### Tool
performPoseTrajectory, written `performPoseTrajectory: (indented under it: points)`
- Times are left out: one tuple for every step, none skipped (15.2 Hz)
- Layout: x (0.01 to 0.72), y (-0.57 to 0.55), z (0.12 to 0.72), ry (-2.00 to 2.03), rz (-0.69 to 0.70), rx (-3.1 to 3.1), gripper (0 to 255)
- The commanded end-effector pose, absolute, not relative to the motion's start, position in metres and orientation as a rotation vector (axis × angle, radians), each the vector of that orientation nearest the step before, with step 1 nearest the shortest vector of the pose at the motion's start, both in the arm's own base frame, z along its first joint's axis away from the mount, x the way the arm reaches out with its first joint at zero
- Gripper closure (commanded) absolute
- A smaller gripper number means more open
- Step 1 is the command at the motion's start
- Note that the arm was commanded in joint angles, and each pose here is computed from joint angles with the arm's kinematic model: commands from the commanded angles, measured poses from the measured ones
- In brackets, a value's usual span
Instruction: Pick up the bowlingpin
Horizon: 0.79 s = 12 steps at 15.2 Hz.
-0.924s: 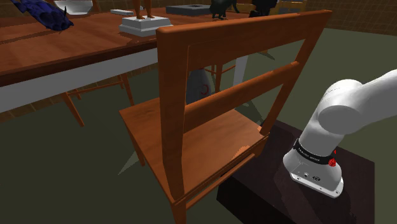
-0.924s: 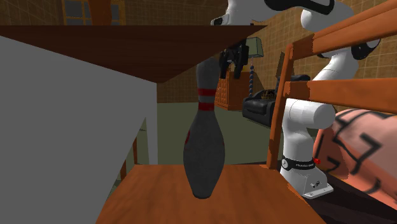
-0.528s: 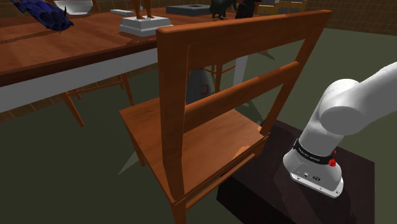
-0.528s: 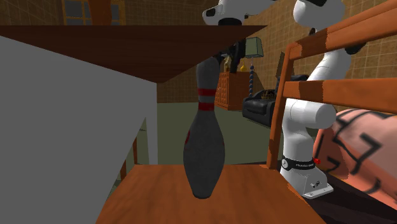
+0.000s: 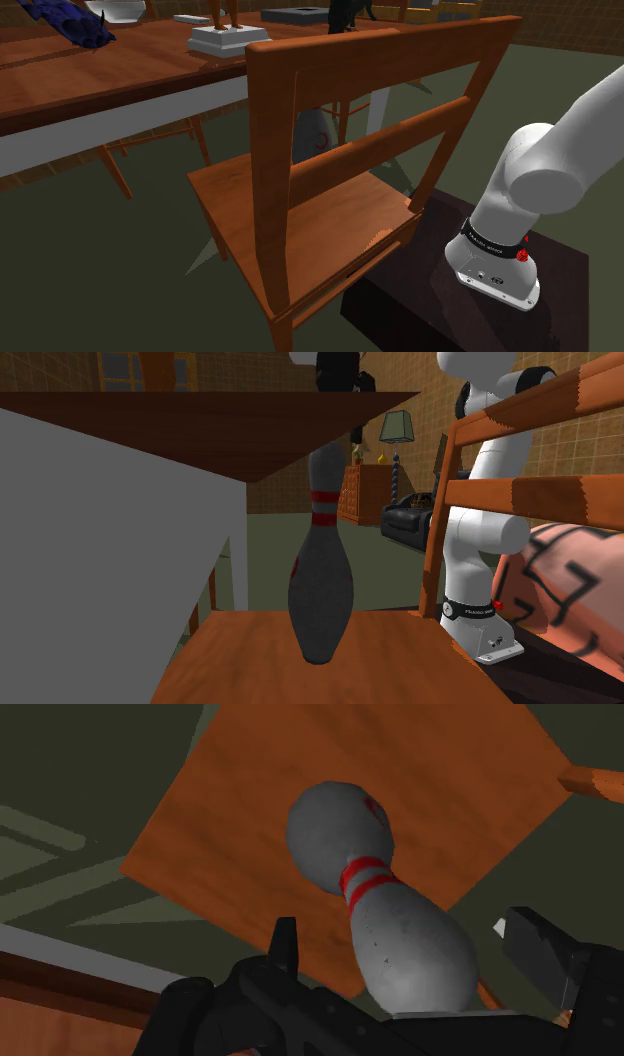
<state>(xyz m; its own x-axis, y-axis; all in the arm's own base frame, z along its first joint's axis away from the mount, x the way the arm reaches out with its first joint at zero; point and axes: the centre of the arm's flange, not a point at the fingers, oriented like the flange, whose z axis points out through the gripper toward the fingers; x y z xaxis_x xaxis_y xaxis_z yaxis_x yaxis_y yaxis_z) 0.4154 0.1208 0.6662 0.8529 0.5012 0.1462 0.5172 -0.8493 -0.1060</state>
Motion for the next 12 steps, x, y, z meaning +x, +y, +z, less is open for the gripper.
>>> performPoseTrajectory:
  points:
    - [0.431,0.139,0.674,-0.882,-0.164,-2.832,0]
    - [0.436,0.146,0.677,-0.910,-0.161,-2.813,0]
    - [0.436,0.146,0.672,-0.910,-0.161,-2.813,0]
    - [0.436,0.146,0.667,-0.910,-0.161,-2.813,0]
    - [0.436,0.146,0.662,-0.910,-0.161,-2.813,0]
    - [0.436,0.146,0.656,-0.910,-0.161,-2.813,0]
    - [0.436,0.146,0.651,-0.910,-0.161,-2.813,0]
    - [0.436,0.146,0.646,-0.910,-0.161,-2.813,0]
    - [0.436,0.146,0.640,-0.910,-0.161,-2.813,0]
    - [0.436,0.146,0.637,-0.910,-0.161,-2.813,0]
    - [0.436,0.146,0.637,-0.910,-0.161,-2.813,0]
    - [0.436,0.146,0.637,-0.910,-0.161,-2.813,255]
